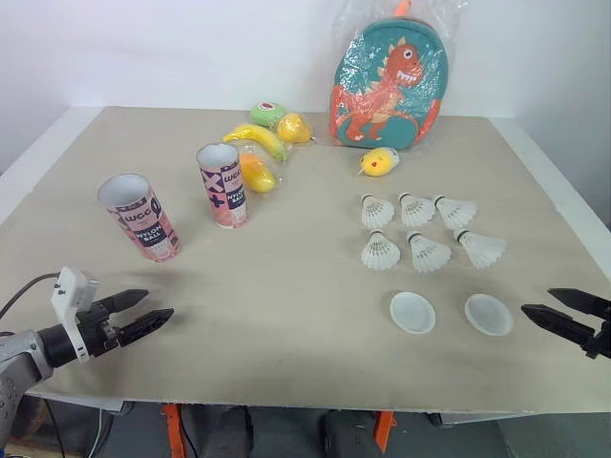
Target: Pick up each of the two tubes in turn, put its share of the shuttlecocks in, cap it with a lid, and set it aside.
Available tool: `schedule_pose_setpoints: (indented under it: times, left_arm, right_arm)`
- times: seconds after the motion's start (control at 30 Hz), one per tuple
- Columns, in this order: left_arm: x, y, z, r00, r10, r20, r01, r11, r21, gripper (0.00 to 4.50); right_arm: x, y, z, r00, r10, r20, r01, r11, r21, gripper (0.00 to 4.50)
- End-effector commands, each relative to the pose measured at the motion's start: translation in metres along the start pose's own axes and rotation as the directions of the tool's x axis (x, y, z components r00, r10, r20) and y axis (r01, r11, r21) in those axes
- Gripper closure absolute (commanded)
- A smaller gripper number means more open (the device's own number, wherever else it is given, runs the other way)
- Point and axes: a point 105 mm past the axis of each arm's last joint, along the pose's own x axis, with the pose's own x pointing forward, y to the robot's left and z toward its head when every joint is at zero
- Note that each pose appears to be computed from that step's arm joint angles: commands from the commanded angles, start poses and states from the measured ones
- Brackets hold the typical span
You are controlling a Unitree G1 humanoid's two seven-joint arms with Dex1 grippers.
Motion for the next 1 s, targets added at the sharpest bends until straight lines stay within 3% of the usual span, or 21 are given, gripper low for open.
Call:
schedule_pose_setpoints:
  times: [0.03,0.77,0.87,1.0]
  left_arm:
    - [-0.001,-0.004,0.01,1.0,-0.008,0.023,0.008,1.0,0.029,0.0]
    - [0.005,-0.012,0.007,0.999,-0.032,-0.012,0.032,0.999,0.015,0.0]
    - [0.006,-0.009,0.007,1.0,-0.024,-0.009,0.024,1.0,-0.002,0.0]
    - [0.011,0.0,0.012,0.999,-0.039,0.009,0.04,0.99,-0.138,0.0]
  right_arm:
    - [-0.002,0.001,0.008,0.999,0.001,0.032,0.0,1.0,-0.027,0.08]
    - [0.007,0.021,0.001,0.997,0.071,0.042,-0.07,0.997,-0.018,0.08]
    - [0.015,0.043,0.019,0.982,0.153,0.11,-0.147,0.988,-0.056,0.08]
    - [0.032,0.073,0.047,0.95,0.255,0.182,-0.233,0.963,-0.138,0.08]
